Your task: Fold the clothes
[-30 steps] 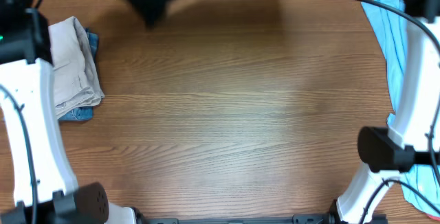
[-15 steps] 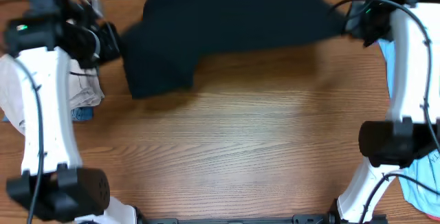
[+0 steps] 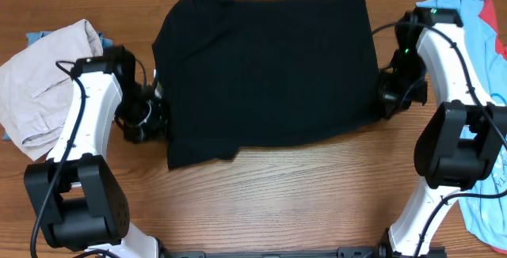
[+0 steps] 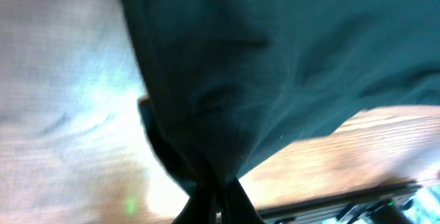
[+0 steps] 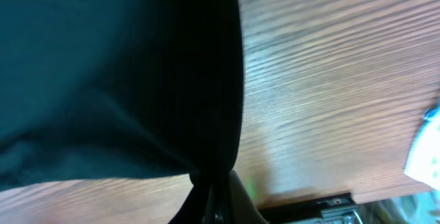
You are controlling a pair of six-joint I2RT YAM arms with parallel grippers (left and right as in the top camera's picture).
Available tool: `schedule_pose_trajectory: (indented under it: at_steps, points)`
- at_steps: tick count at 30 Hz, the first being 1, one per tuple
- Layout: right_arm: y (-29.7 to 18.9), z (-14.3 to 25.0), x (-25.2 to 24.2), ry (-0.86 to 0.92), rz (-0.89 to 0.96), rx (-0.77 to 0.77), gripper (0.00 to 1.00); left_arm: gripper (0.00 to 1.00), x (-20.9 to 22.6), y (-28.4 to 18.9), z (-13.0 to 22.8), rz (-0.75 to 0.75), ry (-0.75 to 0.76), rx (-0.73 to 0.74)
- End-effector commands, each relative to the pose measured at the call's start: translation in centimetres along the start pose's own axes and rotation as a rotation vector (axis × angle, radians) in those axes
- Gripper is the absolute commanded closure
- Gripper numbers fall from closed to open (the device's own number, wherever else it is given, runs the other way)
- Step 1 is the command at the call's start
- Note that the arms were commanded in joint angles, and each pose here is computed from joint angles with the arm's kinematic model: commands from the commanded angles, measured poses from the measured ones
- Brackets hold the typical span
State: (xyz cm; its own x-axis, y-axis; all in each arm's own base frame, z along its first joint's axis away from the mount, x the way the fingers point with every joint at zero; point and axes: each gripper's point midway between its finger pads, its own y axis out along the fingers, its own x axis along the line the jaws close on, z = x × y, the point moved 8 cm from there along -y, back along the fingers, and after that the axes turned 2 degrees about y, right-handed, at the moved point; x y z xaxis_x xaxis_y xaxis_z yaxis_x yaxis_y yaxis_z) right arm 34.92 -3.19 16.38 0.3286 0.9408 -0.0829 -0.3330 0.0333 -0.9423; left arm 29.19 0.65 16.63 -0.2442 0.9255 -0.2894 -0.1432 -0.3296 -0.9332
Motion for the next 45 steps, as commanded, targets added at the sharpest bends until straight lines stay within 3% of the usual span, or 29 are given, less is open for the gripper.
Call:
schedule_pose_trajectory:
  at_steps: [1,7,13,19,28,32,37,41,45]
  points:
    - [0.9,1.9,-0.5,0.01,-0.053,0.016,0.96,0.96,2.1,0.7,1.2,-0.105,-0.039,0.036]
    - [2.6,5.4,-2.7,0.072,-0.098,-0.008,0.96,0.96,4.4,-0.1,3.4,-0.13,-0.153,0.012]
    - [1.5,8.7,-5.4,0.175,-0.151,-0.133,0.96,0.96,5.6,-3.8,5.8,-0.067,-0.226,-0.191]
    - [0.2,9.3,-5.8,0.192,-0.171,-0.211,0.96,0.96,4.9,-5.8,7.2,-0.068,-0.194,-0.313]
    - [0.0,8.8,-5.4,0.184,-0.215,-0.236,0.96,0.96,4.5,-6.0,7.0,-0.027,-0.209,-0.338]
    - [-4.4,5.1,-3.8,0.124,-0.421,-0.509,0.96,0.96,3.4,-9.2,1.4,0.11,-0.149,-0.713]
    - [-19.1,2.6,-2.9,0.006,-0.697,-1.086,0.96,0.96,-0.4,-20.1,-3.6,0.391,0.068,-1.311]
    - [-31.2,7.0,-3.6,-0.105,-0.768,-1.515,0.96,0.96,-3.7,-30.8,-2.0,0.601,0.19,-1.67]
    - [-36.5,12.4,-5.1,-0.093,-0.73,-1.684,0.96,0.96,-6.5,-38.0,1.6,0.56,0.373,-1.798]
